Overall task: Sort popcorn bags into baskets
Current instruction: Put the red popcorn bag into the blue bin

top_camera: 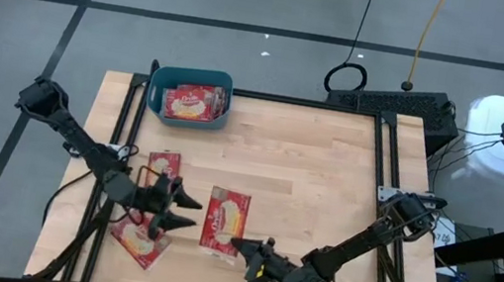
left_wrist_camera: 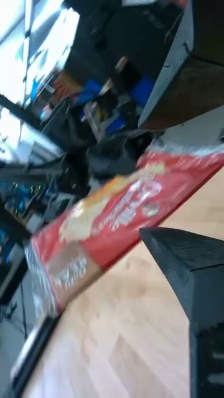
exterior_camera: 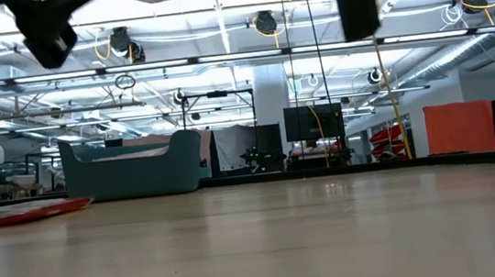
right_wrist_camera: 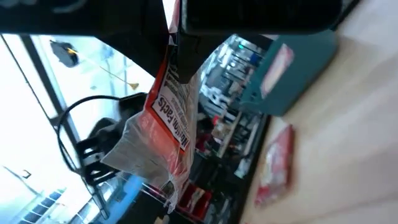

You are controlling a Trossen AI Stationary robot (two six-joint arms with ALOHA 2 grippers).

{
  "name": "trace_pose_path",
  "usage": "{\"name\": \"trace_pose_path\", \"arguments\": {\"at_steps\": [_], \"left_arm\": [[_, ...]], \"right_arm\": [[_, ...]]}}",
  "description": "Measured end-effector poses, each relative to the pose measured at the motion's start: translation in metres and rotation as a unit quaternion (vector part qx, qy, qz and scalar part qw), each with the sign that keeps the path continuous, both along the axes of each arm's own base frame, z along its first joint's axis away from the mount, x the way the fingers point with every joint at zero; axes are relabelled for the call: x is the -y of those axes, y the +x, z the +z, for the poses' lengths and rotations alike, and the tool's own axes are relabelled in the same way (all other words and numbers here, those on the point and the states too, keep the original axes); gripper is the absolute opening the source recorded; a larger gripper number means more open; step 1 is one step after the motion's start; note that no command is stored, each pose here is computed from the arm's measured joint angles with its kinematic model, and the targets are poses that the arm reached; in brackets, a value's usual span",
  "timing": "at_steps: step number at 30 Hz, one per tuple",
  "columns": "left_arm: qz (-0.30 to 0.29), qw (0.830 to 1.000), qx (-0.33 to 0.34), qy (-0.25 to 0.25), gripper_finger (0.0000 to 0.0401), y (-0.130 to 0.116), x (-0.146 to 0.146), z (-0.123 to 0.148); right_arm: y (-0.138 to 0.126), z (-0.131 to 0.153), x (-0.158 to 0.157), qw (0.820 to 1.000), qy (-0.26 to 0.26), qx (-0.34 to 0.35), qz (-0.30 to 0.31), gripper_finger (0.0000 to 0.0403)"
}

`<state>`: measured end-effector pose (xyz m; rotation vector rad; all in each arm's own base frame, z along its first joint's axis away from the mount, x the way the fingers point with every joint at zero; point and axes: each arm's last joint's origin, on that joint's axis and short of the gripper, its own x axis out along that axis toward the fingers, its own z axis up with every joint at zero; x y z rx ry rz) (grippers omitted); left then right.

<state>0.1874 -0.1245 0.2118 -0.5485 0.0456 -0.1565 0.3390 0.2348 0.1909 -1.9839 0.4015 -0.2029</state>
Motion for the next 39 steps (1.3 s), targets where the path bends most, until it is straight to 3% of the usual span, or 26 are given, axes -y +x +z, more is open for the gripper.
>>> {"name": "trace_pose_path", "arguments": {"at_steps": [4, 9, 16, 23, 31, 34, 39], "left_arm": [[0.026, 1.0, -0.014, -0.009, 0.0271, 0.007, -0.012, -0.003], [-0.009, 0.999, -0.024, -0.038, 0.0271, 0.015, -0.022, -0.003], [-0.006, 0.998, -0.026, -0.048, 0.0261, 0.02, -0.033, -0.004], [0.008, 0.999, -0.023, -0.045, 0.0178, 0.024, -0.042, -0.003], [-0.005, 1.0, -0.013, 0.021, 0.0061, 0.028, -0.051, -0.003], [-0.003, 0.999, -0.01, 0.042, 0.0024, 0.029, -0.053, -0.004], [0.001, 0.999, -0.008, 0.054, 0.0022, 0.03, -0.057, -0.004]], "right_arm": [[0.003, 0.008, 0.003, 1.0, -0.026, 0.014, 0.008, 0.0004], [0.008, 0.009, 0.008, 0.999, -0.042, 0.01, 0.013, 0.0004], [0.018, 0.006, 0.022, 0.999, -0.052, -0.006, -0.007, 0.0004], [0.027, 0.005, 0.039, 0.998, -0.055, -0.012, -0.018, 0.0004], [0.034, 0.001, 0.051, 0.997, -0.061, -0.031, -0.033, 0.0004], [0.035, -0.001, 0.054, 0.998, -0.031, -0.027, -0.039, 0.0008], [0.036, -0.001, 0.057, 0.991, 0.118, 0.042, -0.05, 0.0049]]}}
